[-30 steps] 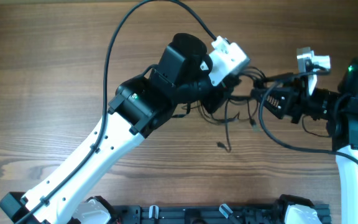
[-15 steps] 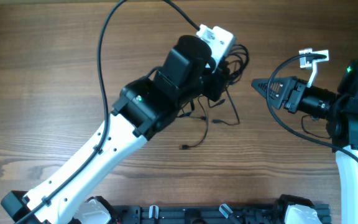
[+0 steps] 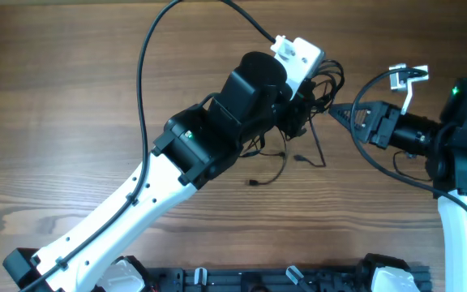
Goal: Untangle cables
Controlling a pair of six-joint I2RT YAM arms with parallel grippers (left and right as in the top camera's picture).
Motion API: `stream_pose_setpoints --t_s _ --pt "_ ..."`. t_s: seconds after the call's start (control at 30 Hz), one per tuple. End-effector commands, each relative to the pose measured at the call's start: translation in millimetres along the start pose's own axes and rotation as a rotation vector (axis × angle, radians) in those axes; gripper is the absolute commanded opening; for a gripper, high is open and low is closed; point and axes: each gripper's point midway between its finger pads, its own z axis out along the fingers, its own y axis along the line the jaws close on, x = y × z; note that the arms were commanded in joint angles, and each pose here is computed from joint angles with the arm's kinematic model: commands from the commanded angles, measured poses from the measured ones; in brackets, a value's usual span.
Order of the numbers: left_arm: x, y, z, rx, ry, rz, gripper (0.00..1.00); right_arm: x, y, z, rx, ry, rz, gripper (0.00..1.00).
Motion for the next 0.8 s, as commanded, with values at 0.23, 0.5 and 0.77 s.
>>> stream_pose_setpoints --t_s 0.23,0.5,0.77 --pt "-8 -29 -4 0.152 -0.045 0.416 0.04 9 -12 -2 0.086 0.015 -0.185 0.68" --pt "-1 -63 -13 0.362 -0.063 0.477 0.04 7 -12 -2 0.085 0.009 -0.161 0.69" --pt "-10 -71 -22 0.396 -0.11 0.502 0.04 8 -55 -11 0.337 -0.005 -0.075 0.69"
